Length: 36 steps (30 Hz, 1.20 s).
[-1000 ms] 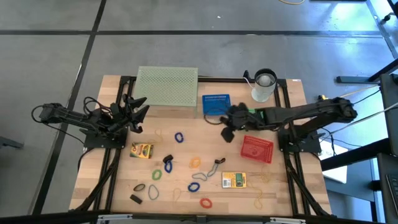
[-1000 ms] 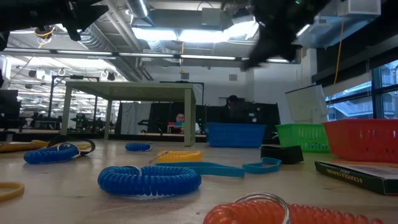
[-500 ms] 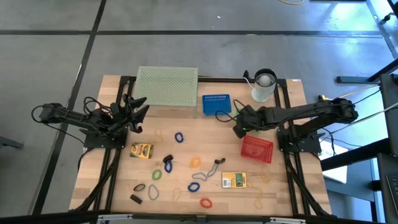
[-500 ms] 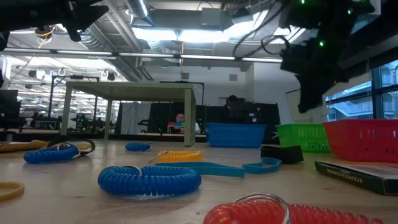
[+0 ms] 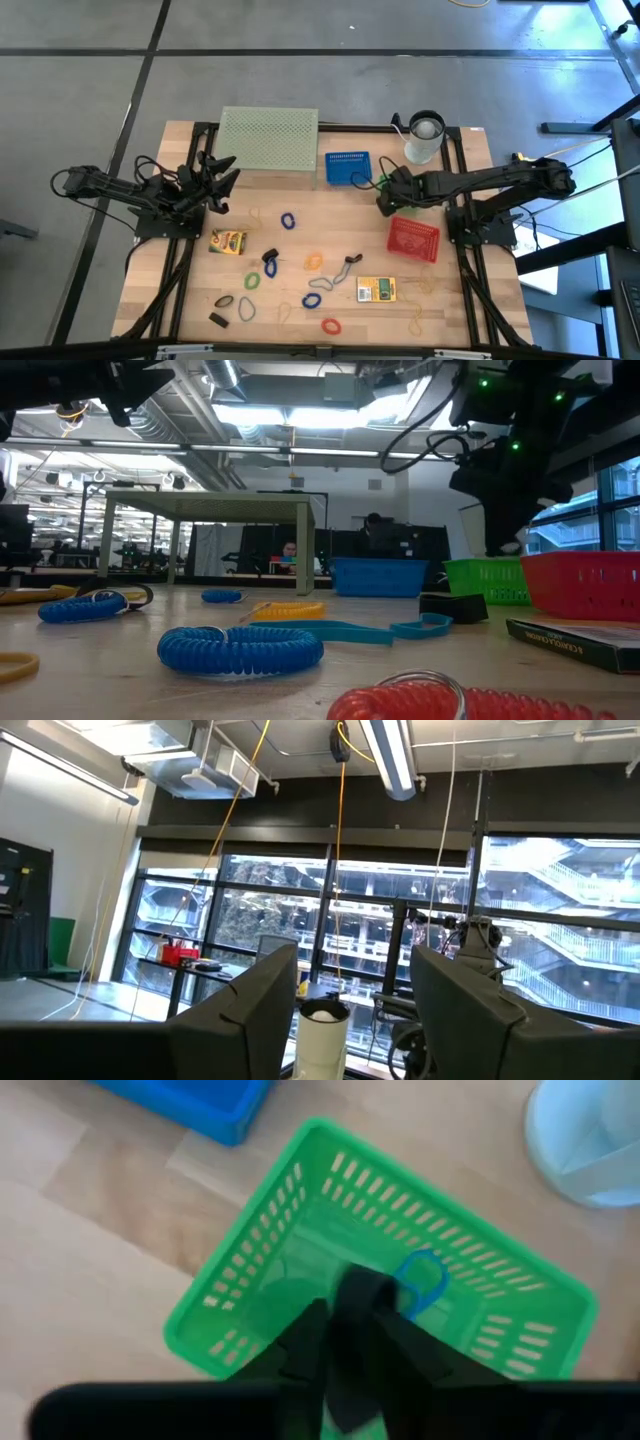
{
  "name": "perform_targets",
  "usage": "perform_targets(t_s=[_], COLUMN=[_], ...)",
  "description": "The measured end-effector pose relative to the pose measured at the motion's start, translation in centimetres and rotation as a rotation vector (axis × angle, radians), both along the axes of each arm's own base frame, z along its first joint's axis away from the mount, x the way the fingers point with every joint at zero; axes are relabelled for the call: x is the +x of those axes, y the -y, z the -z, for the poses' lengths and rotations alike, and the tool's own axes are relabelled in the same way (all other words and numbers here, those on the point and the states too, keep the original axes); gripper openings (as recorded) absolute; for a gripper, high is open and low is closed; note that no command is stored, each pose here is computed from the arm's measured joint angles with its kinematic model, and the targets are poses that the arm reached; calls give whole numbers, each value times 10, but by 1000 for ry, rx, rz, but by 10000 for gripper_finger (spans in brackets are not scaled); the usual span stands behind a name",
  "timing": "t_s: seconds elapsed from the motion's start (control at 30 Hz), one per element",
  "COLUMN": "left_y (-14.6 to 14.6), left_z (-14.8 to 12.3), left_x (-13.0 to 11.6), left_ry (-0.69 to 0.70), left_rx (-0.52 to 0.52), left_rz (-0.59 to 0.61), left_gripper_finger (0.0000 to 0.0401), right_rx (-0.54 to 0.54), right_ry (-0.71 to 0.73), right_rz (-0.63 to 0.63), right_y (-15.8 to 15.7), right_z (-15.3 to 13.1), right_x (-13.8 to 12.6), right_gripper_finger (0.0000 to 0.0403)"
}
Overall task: Pick & Place Office Desk Supplies
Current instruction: Put the black rubber band into the green bin
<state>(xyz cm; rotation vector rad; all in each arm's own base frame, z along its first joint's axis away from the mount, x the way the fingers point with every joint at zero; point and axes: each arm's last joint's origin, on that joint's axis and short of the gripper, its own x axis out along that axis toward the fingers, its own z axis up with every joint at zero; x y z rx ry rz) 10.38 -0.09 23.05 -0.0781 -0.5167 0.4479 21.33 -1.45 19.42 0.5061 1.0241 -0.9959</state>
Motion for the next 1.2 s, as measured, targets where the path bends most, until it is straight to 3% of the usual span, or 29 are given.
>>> perform_targets(t_s=[0.17, 0.37, 0.7, 0.97, 1.2], left_y=[0, 0, 0, 0, 0], left_z=[0, 0, 0, 0, 0], left_x=[0, 0, 0, 0, 0], left_ry=[0, 0, 0, 0, -1], left_rx=[0, 0, 0, 0, 1], left_rz=[0, 0, 0, 0, 1], left_gripper_finger=[189, 191, 191, 190, 189], right_rx=[-73, -53, 51, 123, 64], right_ry=[1, 20, 317, 474, 484], right_rz=[15, 13, -19, -350, -636], right_y=[2, 1, -12, -57, -96], right_z=[-1, -1, -9, -16, 1], right_x=[0, 2, 27, 45, 62], right_gripper_finger=[137, 191, 186, 154, 142])
